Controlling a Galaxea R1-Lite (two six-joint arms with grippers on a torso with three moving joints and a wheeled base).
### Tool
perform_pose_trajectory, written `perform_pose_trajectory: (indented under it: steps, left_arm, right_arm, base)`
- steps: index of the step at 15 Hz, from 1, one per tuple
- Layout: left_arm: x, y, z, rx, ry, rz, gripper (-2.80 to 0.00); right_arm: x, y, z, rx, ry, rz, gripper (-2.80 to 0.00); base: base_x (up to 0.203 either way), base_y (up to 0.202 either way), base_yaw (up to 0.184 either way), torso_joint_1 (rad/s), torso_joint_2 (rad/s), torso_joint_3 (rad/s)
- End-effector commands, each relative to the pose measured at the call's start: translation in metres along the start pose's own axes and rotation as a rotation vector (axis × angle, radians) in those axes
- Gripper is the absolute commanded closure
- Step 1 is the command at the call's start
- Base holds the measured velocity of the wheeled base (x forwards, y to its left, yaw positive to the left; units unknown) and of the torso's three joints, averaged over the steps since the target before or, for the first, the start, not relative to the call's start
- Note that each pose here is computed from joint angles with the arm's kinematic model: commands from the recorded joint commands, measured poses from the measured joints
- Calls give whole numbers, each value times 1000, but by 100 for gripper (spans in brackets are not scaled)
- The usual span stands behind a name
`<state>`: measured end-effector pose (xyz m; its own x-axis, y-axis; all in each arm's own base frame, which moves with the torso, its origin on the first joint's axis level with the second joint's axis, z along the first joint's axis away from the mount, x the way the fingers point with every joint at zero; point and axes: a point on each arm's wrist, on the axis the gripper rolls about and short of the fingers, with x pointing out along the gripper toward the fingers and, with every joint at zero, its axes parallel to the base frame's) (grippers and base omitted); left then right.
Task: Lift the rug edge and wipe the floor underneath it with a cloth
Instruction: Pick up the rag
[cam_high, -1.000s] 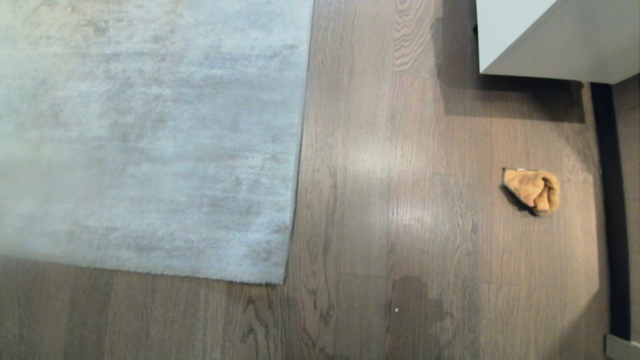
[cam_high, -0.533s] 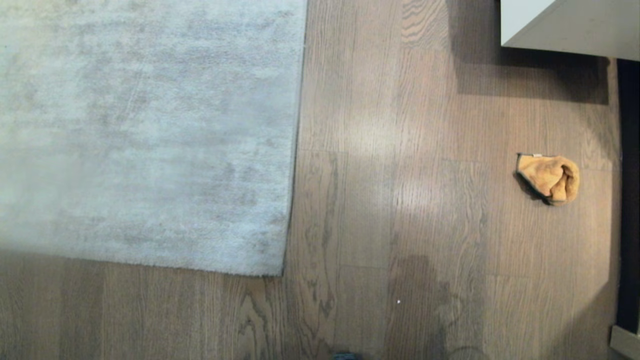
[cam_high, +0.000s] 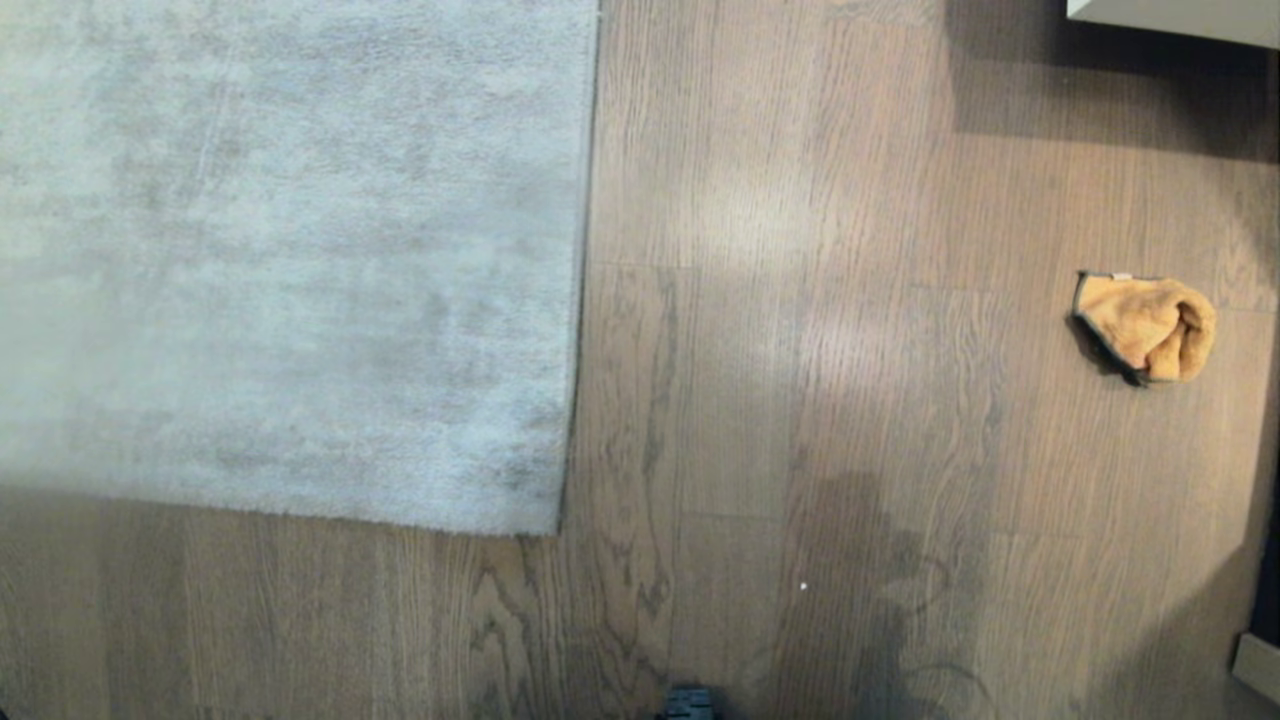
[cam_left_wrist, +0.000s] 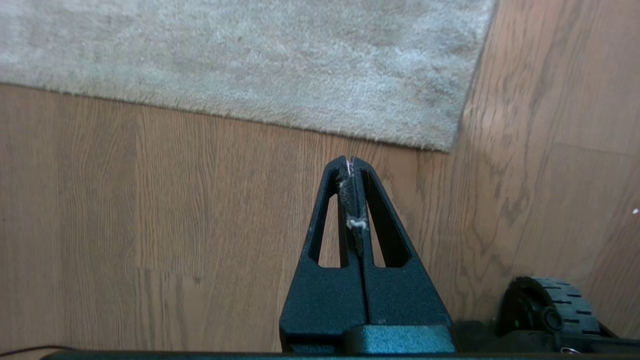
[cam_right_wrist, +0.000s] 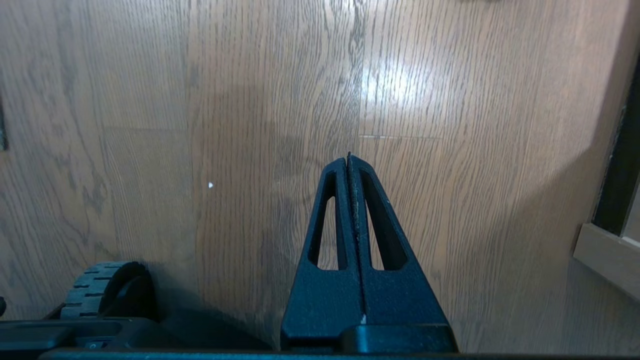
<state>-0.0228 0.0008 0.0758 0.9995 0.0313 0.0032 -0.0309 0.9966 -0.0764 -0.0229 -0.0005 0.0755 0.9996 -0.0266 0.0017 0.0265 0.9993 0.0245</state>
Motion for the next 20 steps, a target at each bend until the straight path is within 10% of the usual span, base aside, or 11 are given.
perform_pose_trajectory:
  steps: [1, 20]
  left_arm:
    - [0, 0, 0, 0, 0, 1, 0]
    - [0, 0, 0, -5, -1, 1, 0]
  right_arm:
    - [0, 0, 0, 0, 0, 1, 0]
    - [0, 0, 0, 0, 2, 0, 0]
  base:
    - [0, 0, 0, 3, 9, -192]
    - [0, 0, 0, 2, 2, -128]
